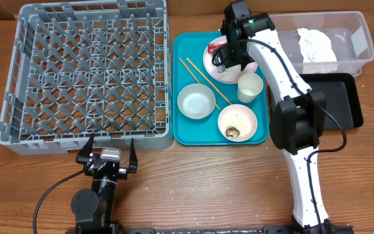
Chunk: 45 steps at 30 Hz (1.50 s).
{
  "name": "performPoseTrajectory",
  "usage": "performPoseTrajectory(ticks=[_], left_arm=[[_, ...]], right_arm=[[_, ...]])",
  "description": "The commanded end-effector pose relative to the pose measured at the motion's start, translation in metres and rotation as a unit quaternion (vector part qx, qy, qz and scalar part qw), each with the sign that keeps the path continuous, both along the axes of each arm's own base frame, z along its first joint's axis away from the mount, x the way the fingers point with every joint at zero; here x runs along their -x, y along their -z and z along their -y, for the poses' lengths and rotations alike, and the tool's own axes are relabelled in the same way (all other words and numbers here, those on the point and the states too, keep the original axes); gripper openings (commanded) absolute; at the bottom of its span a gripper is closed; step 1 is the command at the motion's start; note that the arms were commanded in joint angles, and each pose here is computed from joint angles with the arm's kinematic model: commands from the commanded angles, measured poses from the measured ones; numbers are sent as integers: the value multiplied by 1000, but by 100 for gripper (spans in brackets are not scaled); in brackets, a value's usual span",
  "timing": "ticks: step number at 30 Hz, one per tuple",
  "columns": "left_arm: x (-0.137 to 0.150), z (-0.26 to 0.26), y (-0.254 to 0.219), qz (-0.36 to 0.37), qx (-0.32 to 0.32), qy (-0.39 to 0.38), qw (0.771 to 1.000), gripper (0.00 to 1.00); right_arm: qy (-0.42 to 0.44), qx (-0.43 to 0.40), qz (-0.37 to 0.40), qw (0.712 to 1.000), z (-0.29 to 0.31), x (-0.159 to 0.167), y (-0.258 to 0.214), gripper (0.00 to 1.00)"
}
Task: Sort waste into correct bins and load items into the dishwasher
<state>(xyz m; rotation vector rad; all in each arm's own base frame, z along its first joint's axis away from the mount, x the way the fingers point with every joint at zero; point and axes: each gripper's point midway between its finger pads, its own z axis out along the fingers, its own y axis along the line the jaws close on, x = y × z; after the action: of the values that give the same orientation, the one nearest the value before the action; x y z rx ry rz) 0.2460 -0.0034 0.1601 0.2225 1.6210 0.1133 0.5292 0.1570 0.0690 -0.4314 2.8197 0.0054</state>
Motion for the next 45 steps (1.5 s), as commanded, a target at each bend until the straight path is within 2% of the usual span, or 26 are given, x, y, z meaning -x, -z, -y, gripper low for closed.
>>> performPoseTrajectory(ticks=[1,6,14,21,25,26,27,29,33,37,41,45], left_arm=[[0,0,1,1,-8,0,1000,100],[0,0,1,1,-8,0,1000,100],[0,0,1,1,-8,0,1000,100],[0,0,1,2,-8,0,1000,100],[0,0,1,1,-8,0,1000,100],[0,0,1,1,-8,0,1000,100],[0,0,1,1,-8,0,1000,100],[0,0,1,1,-8,0,1000,100],[0,0,1,1,-8,0,1000,100],[0,0,1,1,-8,0,1000,100],[0,0,1,1,-8,0,1000,100],[0,0,1,1,-8,0,1000,100]], right_arm=[[-20,-7,32,999,3,-14,-14,91],[-42,6,6,999,6,-11,16,85],[-45,1,-12,999,2,-10,40,82],[-46,1,-18,999,2,-10,50,75],[-45,2,-22,999,2,-9,55,58],[-45,2,-23,999,3,-8,56,31],[-40,3,-24,999,3,-8,56,17],[-29,9,-18,999,6,-10,56,4],[-15,30,5,999,13,-16,29,4],[-3,-2,40,999,8,-6,-58,4],[25,-25,85,996,28,2,-130,4],[89,-30,97,991,79,-4,-146,4]])
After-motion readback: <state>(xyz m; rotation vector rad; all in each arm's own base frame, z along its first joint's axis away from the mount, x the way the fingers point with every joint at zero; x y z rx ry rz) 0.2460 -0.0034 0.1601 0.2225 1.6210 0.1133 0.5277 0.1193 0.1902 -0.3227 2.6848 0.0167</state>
